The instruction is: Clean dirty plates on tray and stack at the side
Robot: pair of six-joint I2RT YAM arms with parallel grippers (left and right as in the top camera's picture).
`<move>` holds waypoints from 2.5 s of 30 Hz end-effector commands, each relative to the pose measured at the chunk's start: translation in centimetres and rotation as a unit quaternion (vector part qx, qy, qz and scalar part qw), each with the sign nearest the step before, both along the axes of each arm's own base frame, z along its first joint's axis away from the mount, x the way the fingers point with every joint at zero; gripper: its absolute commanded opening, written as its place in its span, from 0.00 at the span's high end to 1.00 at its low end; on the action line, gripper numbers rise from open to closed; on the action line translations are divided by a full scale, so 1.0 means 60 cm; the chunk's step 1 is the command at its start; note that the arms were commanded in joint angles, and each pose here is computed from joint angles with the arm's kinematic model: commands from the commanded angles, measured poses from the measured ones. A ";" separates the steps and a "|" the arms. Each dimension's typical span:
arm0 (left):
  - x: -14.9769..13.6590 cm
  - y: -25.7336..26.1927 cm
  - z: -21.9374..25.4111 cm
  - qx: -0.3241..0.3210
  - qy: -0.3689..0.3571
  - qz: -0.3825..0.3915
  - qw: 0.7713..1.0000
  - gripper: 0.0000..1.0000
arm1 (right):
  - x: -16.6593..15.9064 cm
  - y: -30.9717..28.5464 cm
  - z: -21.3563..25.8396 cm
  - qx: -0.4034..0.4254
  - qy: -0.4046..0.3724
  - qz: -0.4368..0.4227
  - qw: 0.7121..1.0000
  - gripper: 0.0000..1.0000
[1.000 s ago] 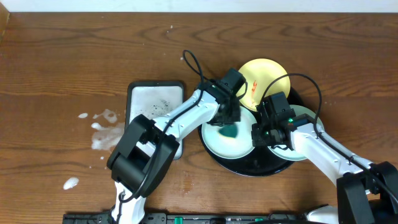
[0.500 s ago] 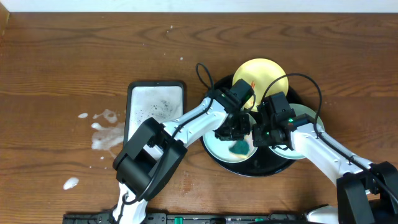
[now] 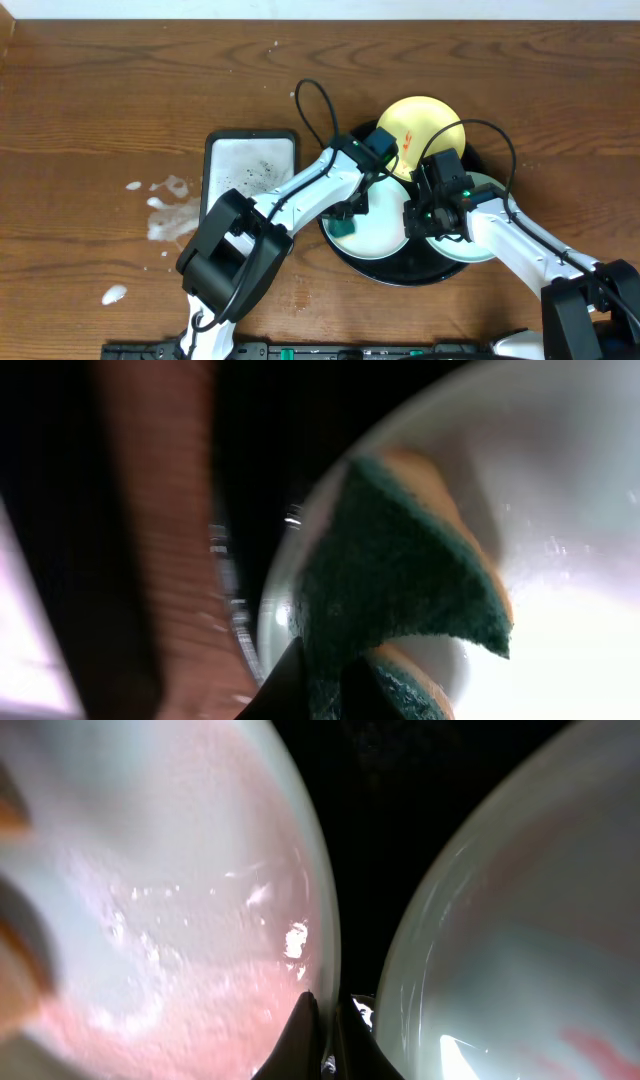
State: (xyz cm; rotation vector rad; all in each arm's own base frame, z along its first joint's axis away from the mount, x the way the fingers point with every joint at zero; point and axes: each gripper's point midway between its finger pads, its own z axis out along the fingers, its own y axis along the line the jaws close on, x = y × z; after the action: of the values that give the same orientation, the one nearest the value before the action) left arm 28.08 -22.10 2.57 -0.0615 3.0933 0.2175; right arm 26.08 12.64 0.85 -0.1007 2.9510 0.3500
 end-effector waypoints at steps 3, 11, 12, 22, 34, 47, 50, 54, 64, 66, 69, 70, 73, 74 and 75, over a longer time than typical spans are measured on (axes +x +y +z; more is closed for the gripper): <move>0.058 0.044 0.064 0.063 -0.080 -0.001 0.995 0.93 | -0.016 -0.020 -0.015 -0.036 0.015 0.009 0.999 0.99; 0.057 0.048 0.209 -0.027 -0.146 -0.006 0.989 0.92 | -0.008 -0.017 0.014 -0.033 0.008 0.009 0.999 0.99; 0.056 0.061 0.226 -0.029 -0.152 -0.005 0.988 0.92 | -0.005 -0.016 0.022 -0.032 0.005 0.009 0.999 0.99; 0.055 0.240 0.219 -0.011 -0.106 0.086 0.991 0.77 | 0.039 -0.049 0.153 -0.103 -0.084 -0.006 0.991 0.99; 0.040 0.278 0.187 -0.072 -0.076 0.104 0.989 0.64 | 0.047 -0.019 0.286 -0.244 -0.230 0.070 0.939 0.99; -0.004 0.267 0.331 -0.147 -0.207 0.085 0.964 0.37 | 0.037 0.019 0.405 -0.378 -0.357 0.134 0.844 0.99; -0.015 0.270 0.346 -0.151 -0.220 0.084 0.960 0.20 | 0.032 0.028 0.425 -0.397 -0.376 0.145 0.824 0.99; -0.018 0.270 0.353 -0.153 -0.227 0.083 0.958 0.19 | 0.021 0.038 0.430 -0.413 -0.383 0.172 0.808 0.99; -0.018 0.270 0.352 -0.153 -0.227 0.083 0.958 0.18 | 0.013 0.043 0.428 -0.415 -0.382 0.185 0.805 0.99; -0.018 0.270 0.352 -0.153 -0.227 0.083 0.958 0.18 | 0.012 0.043 0.428 -0.415 -0.382 0.186 0.804 0.99; -0.018 0.270 0.352 -0.153 -0.227 0.083 0.958 0.18 | 0.012 0.043 0.428 -0.416 -0.381 0.186 0.804 0.99; -0.018 0.270 0.352 -0.153 -0.227 0.083 0.958 0.18 | 0.012 0.043 0.428 -0.416 -0.381 0.186 0.804 0.99; -0.018 0.270 0.352 -0.153 -0.227 0.083 0.958 0.18 | 0.012 0.043 0.428 -0.416 -0.381 0.186 0.804 0.99; -0.018 0.270 0.352 -0.153 -0.227 0.083 0.958 0.18 | 0.012 0.043 0.428 -0.416 -0.381 0.186 0.804 0.99; -0.018 0.270 0.352 -0.153 -0.227 0.083 0.958 0.18 | 0.012 0.043 0.428 -0.416 -0.381 0.186 0.805 0.99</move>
State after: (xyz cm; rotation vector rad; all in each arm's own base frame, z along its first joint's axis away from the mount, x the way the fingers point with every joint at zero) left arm 27.00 -5.96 23.50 -0.3304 2.6374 -0.2400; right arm 26.70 15.47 25.14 -0.7620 2.0668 -0.7744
